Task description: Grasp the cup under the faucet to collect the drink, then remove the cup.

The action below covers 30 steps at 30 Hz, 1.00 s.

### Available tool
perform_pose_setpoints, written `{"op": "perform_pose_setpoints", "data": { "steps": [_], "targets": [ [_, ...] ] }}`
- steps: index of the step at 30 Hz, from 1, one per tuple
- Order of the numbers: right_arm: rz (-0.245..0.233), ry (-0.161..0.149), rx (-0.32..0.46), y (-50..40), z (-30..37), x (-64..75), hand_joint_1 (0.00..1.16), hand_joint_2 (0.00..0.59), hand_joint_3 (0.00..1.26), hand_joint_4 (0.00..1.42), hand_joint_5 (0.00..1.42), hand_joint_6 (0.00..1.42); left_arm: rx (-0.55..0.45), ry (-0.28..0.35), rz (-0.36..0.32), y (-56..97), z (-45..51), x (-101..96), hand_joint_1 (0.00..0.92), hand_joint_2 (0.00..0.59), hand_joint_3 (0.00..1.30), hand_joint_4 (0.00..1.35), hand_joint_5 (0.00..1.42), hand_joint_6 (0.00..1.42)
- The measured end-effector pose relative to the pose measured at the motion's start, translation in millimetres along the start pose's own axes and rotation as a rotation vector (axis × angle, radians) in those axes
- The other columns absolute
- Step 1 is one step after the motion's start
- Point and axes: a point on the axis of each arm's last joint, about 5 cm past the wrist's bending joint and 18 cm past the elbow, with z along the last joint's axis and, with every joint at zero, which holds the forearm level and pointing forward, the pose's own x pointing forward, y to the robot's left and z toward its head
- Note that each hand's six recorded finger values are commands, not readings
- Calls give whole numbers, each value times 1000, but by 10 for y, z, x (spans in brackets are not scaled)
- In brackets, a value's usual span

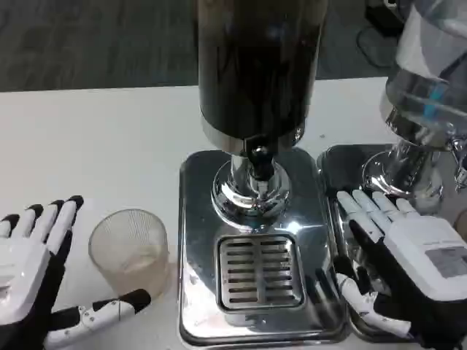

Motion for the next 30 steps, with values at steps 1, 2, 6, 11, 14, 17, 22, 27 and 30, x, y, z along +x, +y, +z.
{"op": "perform_pose_setpoints", "data": {
  "steps": [1,2,6,11,14,17,22,27,30],
  "targets": [
    [1,0,1,2,-1,4,326,539,0,0,0,0,-1,1,0,-1,1,0,0,16,0,0,0,0],
    [3,0,1,4,-6,10,326,539,0,0,0,0,-2,2,1,-2,2,0,0,16,0,0,0,0],
    [2,0,2,2,-9,18,326,539,0,0,0,0,-10,10,0,-13,6,-9,0,16,0,0,0,0],
    [4,-3,13,-2,-16,31,326,539,0,0,0,0,-27,33,5,-28,21,-34,0,16,0,0,0,0],
    [2,-6,9,-11,-20,41,326,539,0,0,0,0,-49,50,64,-41,41,-42,0,16,0,0,0,0],
    [3,-9,-1,-23,-35,65,327,539,0,0,0,0,-71,61,126,-30,26,-44,0,19,9,0,0,0],
    [-2,-21,-11,-37,-30,97,327,539,0,0,0,0,-121,29,320,-31,-38,-33,0,28,194,123,129,16],
    [1,-11,0,-2,-2,107,327,539,0,0,0,0,-174,35,403,-29,-135,32,0,18,196,176,170,46],
    [3,-6,-2,20,18,111,327,539,0,0,0,0,-225,21,339,-20,-199,88,0,1,7,6,14,1]
  ]
}}
